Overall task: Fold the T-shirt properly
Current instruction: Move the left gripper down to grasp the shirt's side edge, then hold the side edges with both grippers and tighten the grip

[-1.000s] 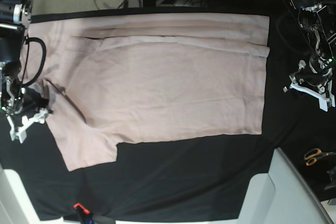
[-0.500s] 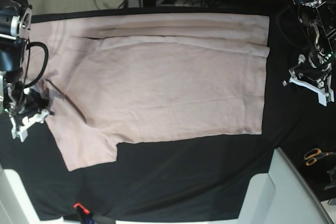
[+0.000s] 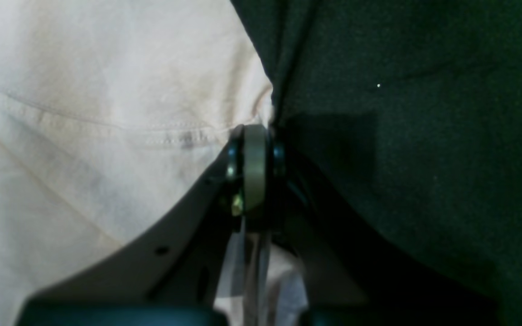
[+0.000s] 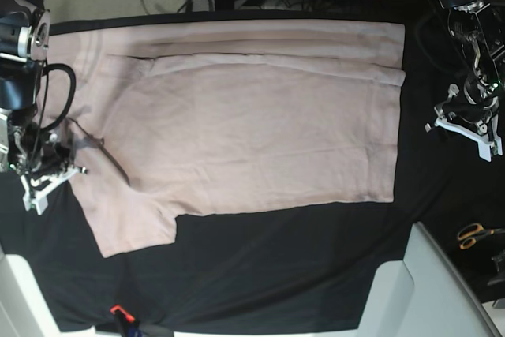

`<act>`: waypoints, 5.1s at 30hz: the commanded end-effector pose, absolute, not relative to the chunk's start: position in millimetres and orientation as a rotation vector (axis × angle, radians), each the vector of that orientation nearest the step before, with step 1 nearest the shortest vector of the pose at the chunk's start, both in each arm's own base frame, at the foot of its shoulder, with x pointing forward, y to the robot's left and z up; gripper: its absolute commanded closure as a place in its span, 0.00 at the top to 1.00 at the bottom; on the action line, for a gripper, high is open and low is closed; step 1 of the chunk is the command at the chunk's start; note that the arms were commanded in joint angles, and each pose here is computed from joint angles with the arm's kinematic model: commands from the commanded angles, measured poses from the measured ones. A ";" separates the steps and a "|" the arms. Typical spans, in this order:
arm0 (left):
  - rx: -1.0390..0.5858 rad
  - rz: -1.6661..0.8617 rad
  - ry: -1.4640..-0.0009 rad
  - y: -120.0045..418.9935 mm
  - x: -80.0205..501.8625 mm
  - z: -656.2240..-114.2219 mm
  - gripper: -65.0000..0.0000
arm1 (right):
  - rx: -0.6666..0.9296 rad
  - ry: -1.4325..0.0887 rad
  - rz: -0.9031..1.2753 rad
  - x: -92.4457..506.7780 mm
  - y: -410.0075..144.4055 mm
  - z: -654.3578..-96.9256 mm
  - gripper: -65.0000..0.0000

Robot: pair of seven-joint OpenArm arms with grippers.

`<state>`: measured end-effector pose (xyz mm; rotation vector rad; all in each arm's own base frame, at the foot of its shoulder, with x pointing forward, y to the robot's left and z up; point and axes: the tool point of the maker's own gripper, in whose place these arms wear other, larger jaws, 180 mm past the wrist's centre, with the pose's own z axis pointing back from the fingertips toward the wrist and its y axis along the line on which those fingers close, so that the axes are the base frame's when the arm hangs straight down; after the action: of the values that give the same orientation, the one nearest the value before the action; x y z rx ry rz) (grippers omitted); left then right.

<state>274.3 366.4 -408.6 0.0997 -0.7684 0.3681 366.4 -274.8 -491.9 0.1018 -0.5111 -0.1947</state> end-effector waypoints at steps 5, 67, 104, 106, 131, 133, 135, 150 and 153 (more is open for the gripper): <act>0.114 0.363 -0.837 375.0 290.9 -387.4 0.38 | 0.098 -0.592 -0.178 390.9 -279.8 -466.3 0.00; -0.102 0.463 -0.481 314.7 294.9 -509.3 0.00 | 0.072 -0.651 -0.124 393.9 -279.4 -448.0 0.00; 0.010 0.295 -0.744 329.9 320.8 -416.7 0.12 | 0.071 -0.648 -0.119 393.6 -278.6 -448.6 0.00; -0.007 0.314 -0.737 329.2 325.4 -420.6 0.13 | 0.071 -0.648 -0.119 393.6 -278.6 -448.6 0.00; -0.192 0.472 -0.535 291.5 353.6 -482.1 0.60 | 0.069 -0.644 -0.117 392.5 -278.4 -449.8 0.00; -0.205 0.471 -0.523 283.1 351.4 -486.6 0.60 | 0.069 -0.644 -0.117 392.5 -278.4 -449.8 0.00; -0.215 0.471 -0.501 274.5 342.3 -495.5 0.60 | 0.069 -0.644 -0.117 392.5 -278.4 -449.8 0.00; -0.235 0.427 -0.466 260.0 314.7 -512.0 0.18 | 0.069 -0.644 -0.117 392.5 -278.4 -449.8 0.00; -0.255 0.399 -0.468 255.8 311.8 -513.0 0.12 | 0.069 -0.635 -0.117 387.9 -278.5 -453.8 0.00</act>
<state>336.2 266.5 -494.0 -0.2654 -0.6051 0.4304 372.8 -269.2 -471.2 0.0812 -0.5783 -0.1211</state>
